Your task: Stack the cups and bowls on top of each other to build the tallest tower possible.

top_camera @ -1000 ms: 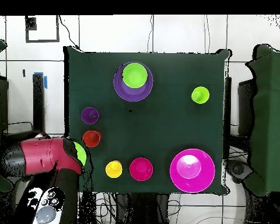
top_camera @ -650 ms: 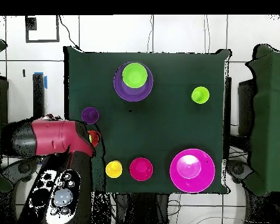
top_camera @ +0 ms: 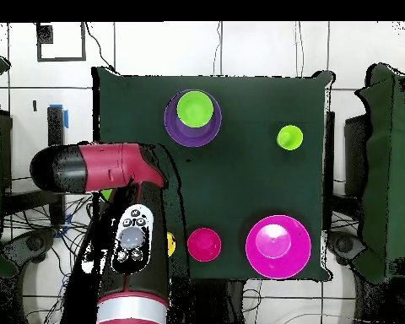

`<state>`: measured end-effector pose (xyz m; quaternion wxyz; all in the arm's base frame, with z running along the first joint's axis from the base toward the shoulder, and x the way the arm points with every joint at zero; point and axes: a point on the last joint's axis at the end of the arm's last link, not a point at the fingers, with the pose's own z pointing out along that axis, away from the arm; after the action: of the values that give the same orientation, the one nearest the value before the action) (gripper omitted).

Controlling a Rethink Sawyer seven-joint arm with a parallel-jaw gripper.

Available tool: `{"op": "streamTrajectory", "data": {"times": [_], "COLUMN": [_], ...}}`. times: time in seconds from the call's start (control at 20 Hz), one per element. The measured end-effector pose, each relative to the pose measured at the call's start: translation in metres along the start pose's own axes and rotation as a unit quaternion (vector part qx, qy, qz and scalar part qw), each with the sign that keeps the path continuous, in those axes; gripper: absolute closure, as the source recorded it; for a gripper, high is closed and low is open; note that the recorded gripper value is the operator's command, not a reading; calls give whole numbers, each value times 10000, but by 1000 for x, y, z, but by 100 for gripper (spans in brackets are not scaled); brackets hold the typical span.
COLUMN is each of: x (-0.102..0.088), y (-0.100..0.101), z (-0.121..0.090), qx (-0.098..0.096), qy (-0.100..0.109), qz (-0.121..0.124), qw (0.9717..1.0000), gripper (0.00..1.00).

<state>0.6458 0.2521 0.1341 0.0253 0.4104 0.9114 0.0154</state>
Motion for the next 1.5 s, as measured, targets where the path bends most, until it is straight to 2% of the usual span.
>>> {"op": "streamTrajectory", "data": {"times": [0.25,0.5,0.7,0.95,1.25,1.35,1.5], "x": [-2,-4,-11,-24,-51,-66,-78], "y": [2,4,8,11,9,6,4], "z": [-4,-18,-24,-25,-18,-13,-7], "qx": [132,359,381,325,266,254,237], "qy": [180,439,500,503,435,401,396], "qz": [-99,-211,-267,-323,-369,-415,-523], "qw": [9997,9982,9977,9977,9980,9980,9976], "gripper": [100,100,100,100,100,100,100]}}
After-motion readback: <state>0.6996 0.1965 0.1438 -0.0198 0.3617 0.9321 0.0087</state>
